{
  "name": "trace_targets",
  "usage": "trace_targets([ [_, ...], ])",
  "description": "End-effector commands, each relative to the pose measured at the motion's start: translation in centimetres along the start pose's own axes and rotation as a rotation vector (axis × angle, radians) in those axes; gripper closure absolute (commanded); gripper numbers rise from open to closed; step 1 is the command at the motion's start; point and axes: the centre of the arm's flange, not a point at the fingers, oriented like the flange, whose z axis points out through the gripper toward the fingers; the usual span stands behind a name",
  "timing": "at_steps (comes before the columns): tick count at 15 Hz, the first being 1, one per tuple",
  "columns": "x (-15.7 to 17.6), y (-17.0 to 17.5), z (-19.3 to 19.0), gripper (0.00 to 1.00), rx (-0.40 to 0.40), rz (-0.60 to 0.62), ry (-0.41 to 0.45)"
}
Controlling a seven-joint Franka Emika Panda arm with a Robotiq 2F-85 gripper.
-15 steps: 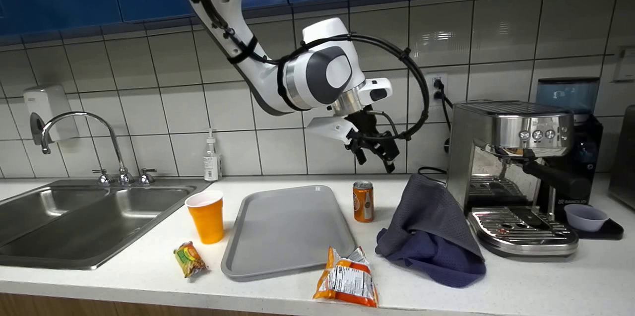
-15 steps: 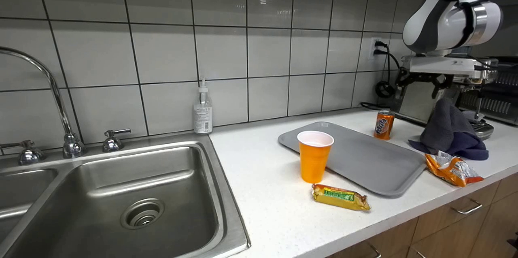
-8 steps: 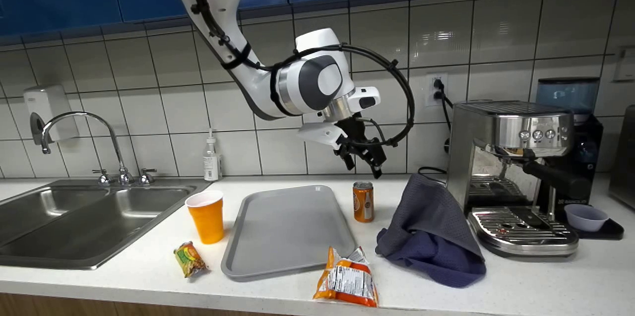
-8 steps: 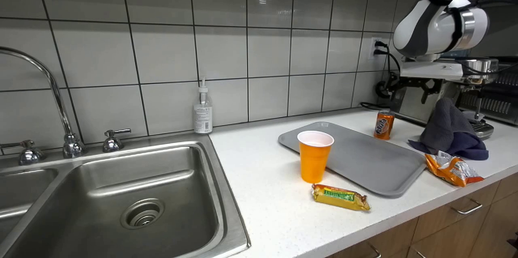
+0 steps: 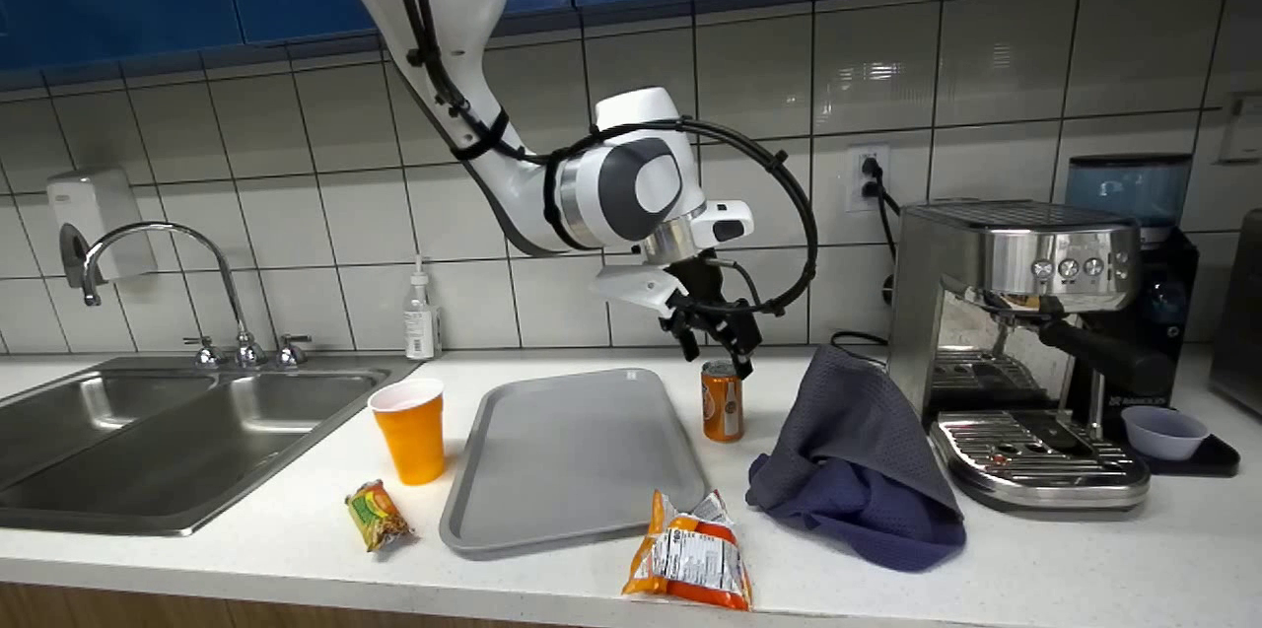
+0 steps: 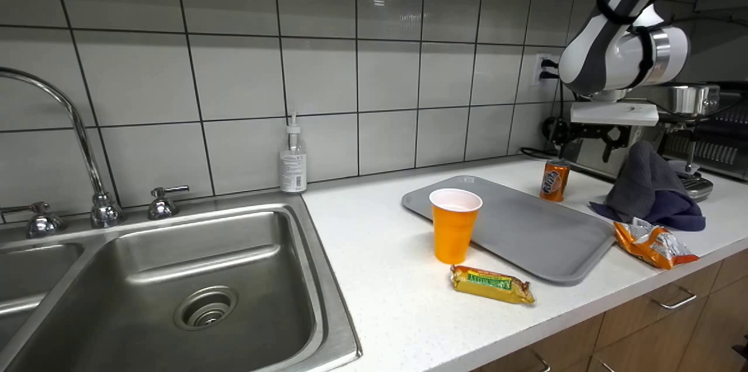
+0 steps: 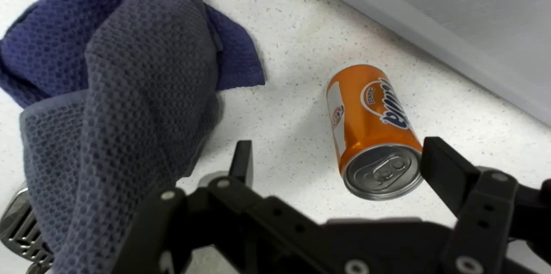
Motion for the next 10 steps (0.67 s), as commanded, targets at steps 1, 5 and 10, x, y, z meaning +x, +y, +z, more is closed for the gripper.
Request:
trace_targets([
  [1, 1.6, -0.5, 1.0, 0.0, 0.021, 0.0, -0.053],
  [5, 2.3, -0.7, 1.9, 0.0, 0.019, 0.014, -0.075],
  [10, 3.4, -0.8, 3.2, 0.0, 0.014, 0.014, -0.108],
])
